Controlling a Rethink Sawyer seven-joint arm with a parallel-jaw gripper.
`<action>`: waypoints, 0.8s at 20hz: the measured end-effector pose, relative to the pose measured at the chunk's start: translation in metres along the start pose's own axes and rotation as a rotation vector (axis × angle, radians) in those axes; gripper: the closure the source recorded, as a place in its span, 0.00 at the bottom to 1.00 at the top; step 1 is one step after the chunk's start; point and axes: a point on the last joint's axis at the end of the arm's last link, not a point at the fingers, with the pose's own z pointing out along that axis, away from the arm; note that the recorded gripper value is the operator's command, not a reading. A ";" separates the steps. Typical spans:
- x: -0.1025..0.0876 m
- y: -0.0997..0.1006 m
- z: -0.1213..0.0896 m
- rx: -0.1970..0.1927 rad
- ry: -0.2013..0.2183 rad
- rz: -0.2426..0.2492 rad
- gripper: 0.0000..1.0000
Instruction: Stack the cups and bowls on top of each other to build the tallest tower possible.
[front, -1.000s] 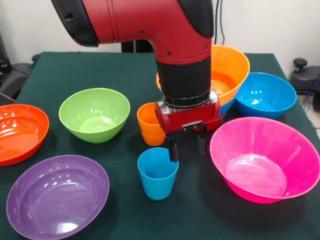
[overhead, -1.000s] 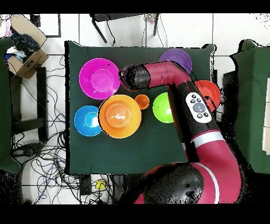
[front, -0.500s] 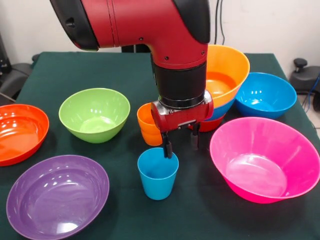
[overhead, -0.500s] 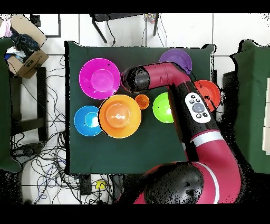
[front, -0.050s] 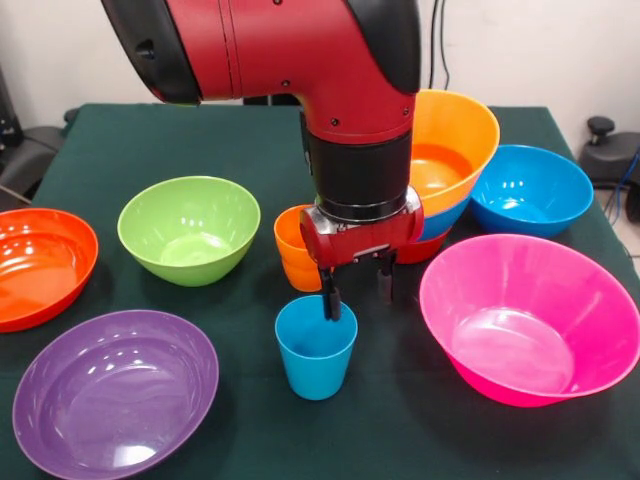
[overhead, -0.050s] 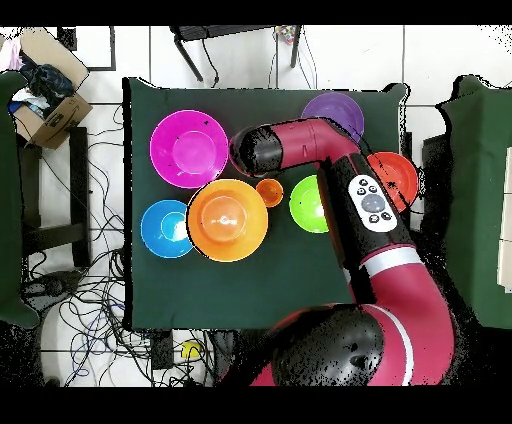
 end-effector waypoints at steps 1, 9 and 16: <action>0.000 0.000 0.001 0.002 0.000 -0.002 0.00; 0.003 -0.005 0.011 0.022 0.002 -0.017 0.00; 0.007 -0.003 0.017 0.016 0.010 -0.019 0.00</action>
